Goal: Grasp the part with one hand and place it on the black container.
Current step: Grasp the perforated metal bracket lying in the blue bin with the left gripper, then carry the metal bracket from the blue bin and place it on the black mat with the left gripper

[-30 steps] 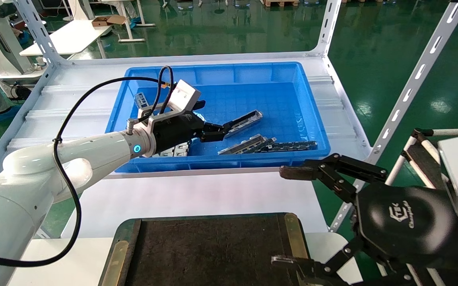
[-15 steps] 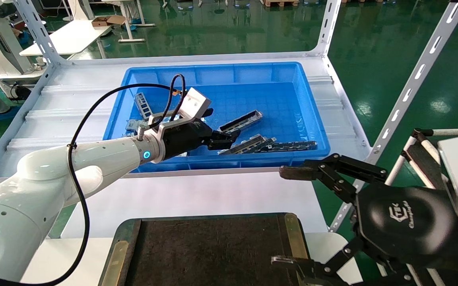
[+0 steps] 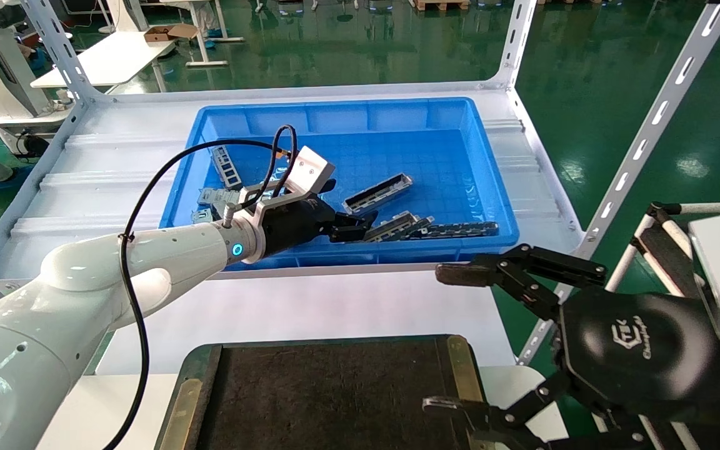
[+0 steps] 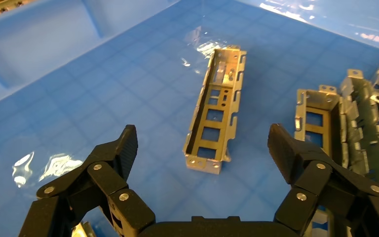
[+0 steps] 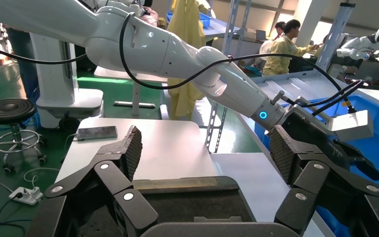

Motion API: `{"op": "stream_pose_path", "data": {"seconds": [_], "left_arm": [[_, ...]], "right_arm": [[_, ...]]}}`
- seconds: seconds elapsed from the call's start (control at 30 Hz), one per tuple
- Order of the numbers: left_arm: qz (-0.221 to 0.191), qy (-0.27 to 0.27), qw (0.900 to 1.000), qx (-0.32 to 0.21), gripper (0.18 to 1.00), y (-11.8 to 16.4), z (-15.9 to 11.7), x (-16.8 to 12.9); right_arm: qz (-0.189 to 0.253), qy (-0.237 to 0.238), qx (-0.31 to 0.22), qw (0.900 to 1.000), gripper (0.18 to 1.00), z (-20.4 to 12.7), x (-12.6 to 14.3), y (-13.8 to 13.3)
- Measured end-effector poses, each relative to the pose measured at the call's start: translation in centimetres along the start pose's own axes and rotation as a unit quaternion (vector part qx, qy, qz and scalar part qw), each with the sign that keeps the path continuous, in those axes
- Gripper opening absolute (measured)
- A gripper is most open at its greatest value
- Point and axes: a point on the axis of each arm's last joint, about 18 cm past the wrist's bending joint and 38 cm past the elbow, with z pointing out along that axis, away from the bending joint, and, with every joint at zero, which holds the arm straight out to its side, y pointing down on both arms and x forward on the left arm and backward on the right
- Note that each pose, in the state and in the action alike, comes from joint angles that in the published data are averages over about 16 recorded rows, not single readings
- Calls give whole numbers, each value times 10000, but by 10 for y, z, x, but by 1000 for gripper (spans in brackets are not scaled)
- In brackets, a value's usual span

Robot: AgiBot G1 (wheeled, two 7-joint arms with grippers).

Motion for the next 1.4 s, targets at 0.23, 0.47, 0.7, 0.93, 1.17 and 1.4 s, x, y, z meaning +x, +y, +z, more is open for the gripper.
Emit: {"op": "stream_pose_path", "data": {"seconds": [0.23, 0.47, 0.7, 0.93, 1.17, 1.4], "left_arm": [[-55, -102, 9999, -52, 919, 4, 2, 0], [-100, -178, 9998, -82, 810, 5, 3, 0], [-147, -230, 9996, -97, 655, 6, 4, -1], [-184, -257, 9994, -106, 500, 6, 5, -1], [-240, -275, 9993, -73, 394, 3, 5, -1], [-346, -320, 9989, 17, 351, -4, 5, -6]], "right_arm": [[0, 0, 0, 10000, 883, 0, 0, 0], [0, 0, 0, 10000, 758, 0, 0, 0], [0, 0, 0, 10000, 595, 0, 0, 0], [0, 0, 0, 10000, 436, 0, 0, 0], [0, 0, 0, 10000, 311, 0, 0, 0], [0, 0, 0, 10000, 233, 0, 0, 0]]}}
